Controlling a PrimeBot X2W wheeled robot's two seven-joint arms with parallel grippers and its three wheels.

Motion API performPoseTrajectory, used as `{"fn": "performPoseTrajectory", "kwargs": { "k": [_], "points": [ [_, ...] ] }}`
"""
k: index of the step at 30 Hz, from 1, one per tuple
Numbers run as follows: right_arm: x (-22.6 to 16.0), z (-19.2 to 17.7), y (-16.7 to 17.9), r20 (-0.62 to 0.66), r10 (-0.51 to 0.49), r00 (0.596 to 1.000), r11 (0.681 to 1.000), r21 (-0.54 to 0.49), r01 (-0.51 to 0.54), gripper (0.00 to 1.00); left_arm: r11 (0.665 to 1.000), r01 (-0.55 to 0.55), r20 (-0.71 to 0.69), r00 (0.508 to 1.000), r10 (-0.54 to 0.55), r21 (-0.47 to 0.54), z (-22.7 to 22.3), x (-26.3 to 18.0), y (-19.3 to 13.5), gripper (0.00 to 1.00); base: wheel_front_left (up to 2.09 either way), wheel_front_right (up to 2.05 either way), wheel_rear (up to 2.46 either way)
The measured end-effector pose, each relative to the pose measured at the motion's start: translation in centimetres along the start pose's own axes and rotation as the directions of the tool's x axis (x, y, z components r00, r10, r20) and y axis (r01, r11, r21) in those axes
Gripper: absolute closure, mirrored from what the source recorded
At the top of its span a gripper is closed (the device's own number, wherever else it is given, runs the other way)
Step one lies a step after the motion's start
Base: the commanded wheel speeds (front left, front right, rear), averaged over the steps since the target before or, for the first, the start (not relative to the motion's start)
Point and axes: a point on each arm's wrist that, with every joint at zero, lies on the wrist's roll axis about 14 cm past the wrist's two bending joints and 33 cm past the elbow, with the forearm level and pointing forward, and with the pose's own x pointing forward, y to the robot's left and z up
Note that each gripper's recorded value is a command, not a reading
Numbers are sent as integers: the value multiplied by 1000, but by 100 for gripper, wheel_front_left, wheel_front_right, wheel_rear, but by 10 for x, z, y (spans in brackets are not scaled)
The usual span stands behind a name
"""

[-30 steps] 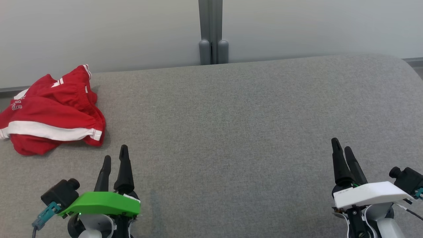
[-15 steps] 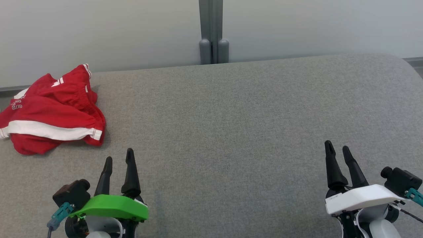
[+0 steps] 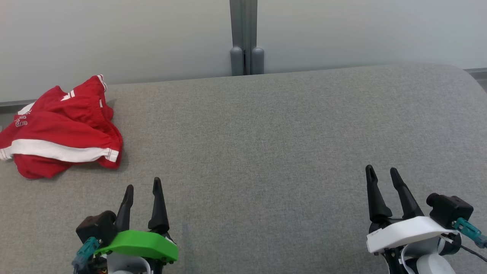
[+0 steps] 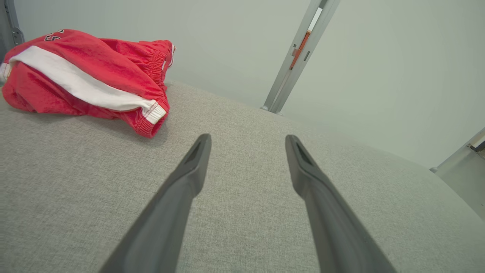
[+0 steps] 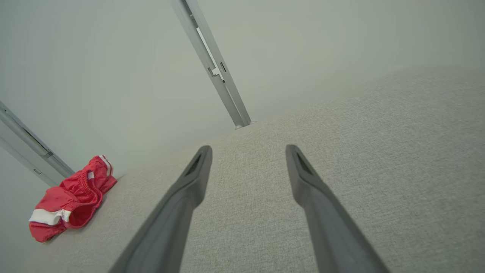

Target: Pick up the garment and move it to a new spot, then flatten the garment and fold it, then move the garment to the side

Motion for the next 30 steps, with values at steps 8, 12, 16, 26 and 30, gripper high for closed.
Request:
{"fn": "performPoseTrajectory", "kwargs": {
  "k": [8, 12, 16, 26, 30],
  "points": [
    [-2, -3, 4, -6, 21, 1000, 997, -73, -21, 0, 998, 2, 6, 1000, -2, 55, -2, -2, 0, 0, 0, 0, 0],
    [-3, -5, 6, -11, 30, 999, 994, -104, -31, 0, 997, 4, 3, 1000, -5, 83, -5, -5, -1, 0, 0, 0, 0],
    [-4, -8, 8, -17, 40, 999, 989, -142, -42, 0, 994, 9, 1, 1000, -9, 107, -7, -6, -1, 0, 0, 0, 0],
    [-4, -10, 11, -21, 62, 998, 975, -215, -65, 0, 984, 16, 9, 1000, -18, 175, -9, -7, -3, 0, 0, 0, 0],
    [-4, -10, 13, -20, 72, 997, 967, -243, -75, 0, 980, 21, 7, 1000, -23, 196, -11, -7, -4, 0, 0, 0, 0]
  ]
}}
